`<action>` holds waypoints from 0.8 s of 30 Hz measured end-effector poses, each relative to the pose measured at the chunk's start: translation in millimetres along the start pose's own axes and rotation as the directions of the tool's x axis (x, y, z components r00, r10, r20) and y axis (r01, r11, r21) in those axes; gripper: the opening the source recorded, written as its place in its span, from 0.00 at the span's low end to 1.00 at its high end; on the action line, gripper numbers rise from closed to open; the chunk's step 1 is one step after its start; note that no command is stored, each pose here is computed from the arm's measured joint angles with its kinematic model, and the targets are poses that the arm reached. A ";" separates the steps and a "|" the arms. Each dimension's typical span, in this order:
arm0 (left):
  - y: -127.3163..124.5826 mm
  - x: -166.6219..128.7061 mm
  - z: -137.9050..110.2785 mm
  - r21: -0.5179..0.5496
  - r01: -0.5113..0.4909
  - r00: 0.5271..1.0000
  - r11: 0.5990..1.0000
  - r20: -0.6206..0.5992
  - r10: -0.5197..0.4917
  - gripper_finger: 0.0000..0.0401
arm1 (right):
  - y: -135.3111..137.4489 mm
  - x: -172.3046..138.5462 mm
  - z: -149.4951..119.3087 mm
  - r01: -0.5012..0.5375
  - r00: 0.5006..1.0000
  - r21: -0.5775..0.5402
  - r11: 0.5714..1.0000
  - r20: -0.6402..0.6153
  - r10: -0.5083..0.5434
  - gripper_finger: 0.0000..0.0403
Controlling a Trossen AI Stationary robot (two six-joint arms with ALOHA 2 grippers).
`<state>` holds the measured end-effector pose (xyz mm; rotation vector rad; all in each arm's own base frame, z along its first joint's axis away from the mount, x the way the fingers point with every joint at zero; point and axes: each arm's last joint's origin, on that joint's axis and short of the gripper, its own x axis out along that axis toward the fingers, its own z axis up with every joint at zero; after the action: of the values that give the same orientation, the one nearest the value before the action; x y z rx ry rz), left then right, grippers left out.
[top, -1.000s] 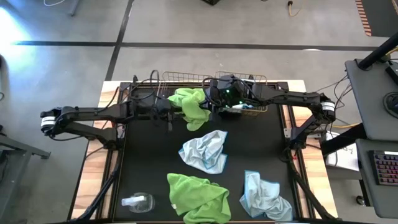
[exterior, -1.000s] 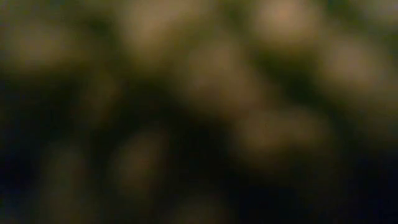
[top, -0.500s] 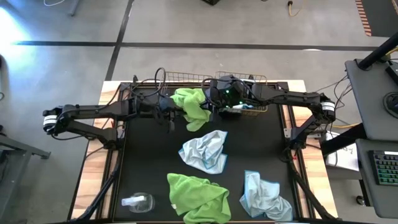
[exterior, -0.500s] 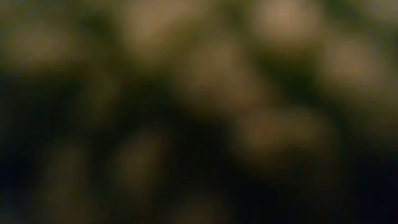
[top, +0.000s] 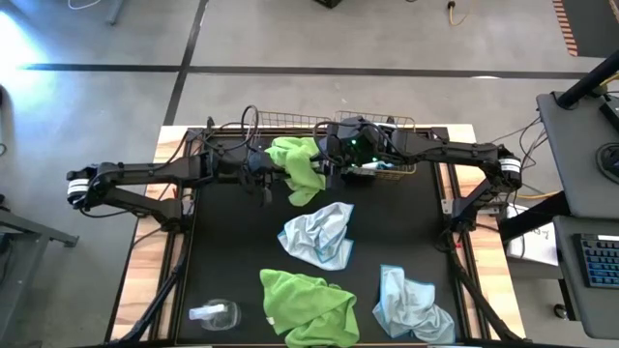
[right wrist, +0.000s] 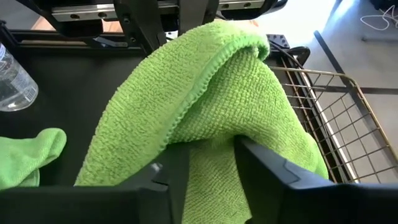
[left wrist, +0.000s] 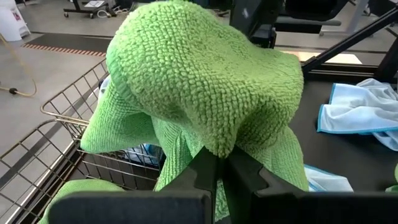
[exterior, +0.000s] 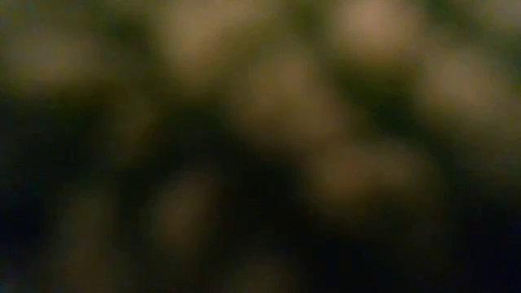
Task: Sort microfiber towel by color & place in baskets
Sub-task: Put the green microfiber cloth into the left wire basket
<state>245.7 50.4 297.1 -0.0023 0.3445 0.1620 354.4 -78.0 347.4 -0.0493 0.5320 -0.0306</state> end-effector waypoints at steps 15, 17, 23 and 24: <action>2.5 -0.3 -1.2 0.004 -0.009 1.000 1.000 -0.010 0.009 0.00 | -8.4 -2.9 -6.3 0.311 0.945 -0.029 0.950 -0.103 -0.312 0.54; 6.6 -1.0 -1.1 -0.002 -0.032 0.999 0.999 -0.009 0.032 0.00 | -10.6 -5.2 -6.2 0.387 0.913 -0.052 0.920 -0.113 -0.391 0.54; 27.7 -4.2 -1.8 -0.007 -0.233 0.972 0.972 -0.018 0.233 0.00 | -12.8 -9.3 -6.7 0.478 0.865 -0.073 0.875 -0.131 -0.484 0.53; 31.6 -4.8 -1.9 -0.005 -0.250 0.968 0.968 -0.017 0.250 0.00 | -12.7 -9.5 -7.2 0.478 0.864 -0.072 0.875 -0.137 -0.484 0.53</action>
<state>235.6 80.8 297.8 0.0327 0.3598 0.4140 342.4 -90.6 346.7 -0.2169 0.6625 -0.5202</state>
